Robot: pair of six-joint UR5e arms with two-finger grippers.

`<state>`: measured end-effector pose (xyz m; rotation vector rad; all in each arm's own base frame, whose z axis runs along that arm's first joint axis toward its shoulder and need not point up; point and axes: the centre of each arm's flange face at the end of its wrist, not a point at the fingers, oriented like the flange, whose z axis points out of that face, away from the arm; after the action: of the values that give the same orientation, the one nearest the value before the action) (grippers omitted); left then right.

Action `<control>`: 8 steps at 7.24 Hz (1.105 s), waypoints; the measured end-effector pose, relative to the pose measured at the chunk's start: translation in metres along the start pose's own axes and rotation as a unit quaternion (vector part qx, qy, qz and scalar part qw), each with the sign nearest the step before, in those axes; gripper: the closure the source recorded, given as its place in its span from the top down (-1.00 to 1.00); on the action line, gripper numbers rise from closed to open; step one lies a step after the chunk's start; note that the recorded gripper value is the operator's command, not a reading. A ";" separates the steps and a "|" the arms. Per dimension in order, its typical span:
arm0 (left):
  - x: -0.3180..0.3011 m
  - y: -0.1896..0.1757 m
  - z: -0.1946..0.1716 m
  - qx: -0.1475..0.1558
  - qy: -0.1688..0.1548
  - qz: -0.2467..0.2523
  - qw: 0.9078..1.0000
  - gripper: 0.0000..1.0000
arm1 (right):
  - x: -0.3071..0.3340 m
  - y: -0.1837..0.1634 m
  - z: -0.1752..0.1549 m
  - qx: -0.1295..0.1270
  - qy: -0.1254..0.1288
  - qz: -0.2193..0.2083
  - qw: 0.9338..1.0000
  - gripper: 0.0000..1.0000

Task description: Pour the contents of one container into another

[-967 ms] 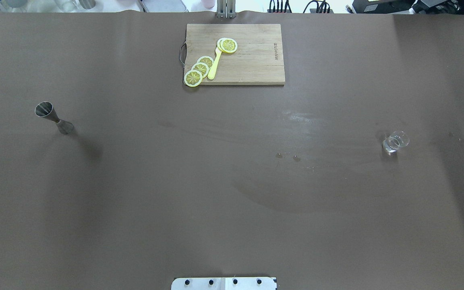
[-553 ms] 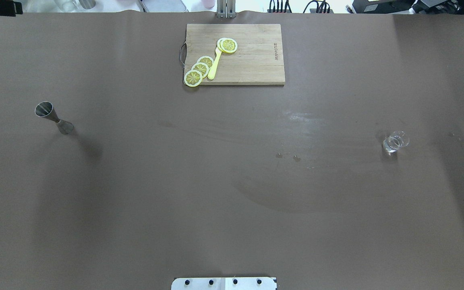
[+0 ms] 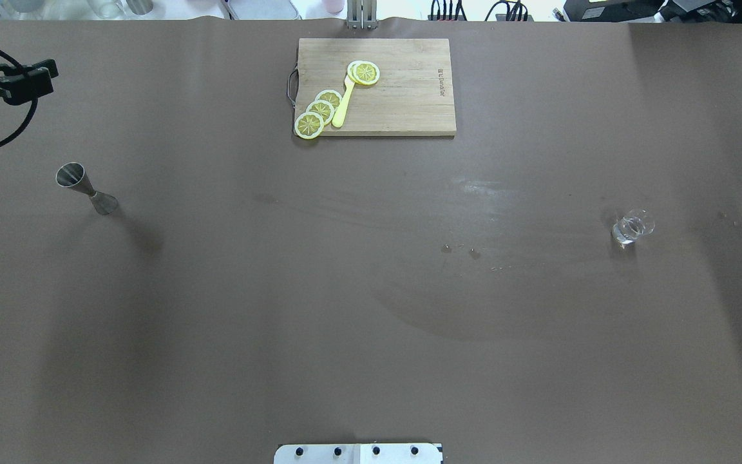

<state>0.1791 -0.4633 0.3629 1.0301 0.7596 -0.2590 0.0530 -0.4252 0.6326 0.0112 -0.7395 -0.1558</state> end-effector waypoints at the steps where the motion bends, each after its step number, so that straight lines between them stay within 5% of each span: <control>1: -0.002 0.027 -0.007 0.025 -0.005 -0.005 1.000 0.95 | 0.000 0.000 0.000 0.000 0.000 -0.002 1.000 1.00; 4: 0.002 0.101 -0.029 0.106 -0.017 -0.011 0.994 0.95 | -0.001 -0.001 -0.001 0.001 0.000 -0.007 1.000 1.00; 8: 0.006 0.162 -0.039 0.162 -0.047 -0.021 0.985 0.94 | -0.024 -0.022 -0.007 0.028 0.001 -0.122 0.992 1.00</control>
<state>0.2521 -0.3468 0.4572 1.3007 0.6676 -0.4761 0.0371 -0.4440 0.6096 0.1561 -0.7385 -0.3670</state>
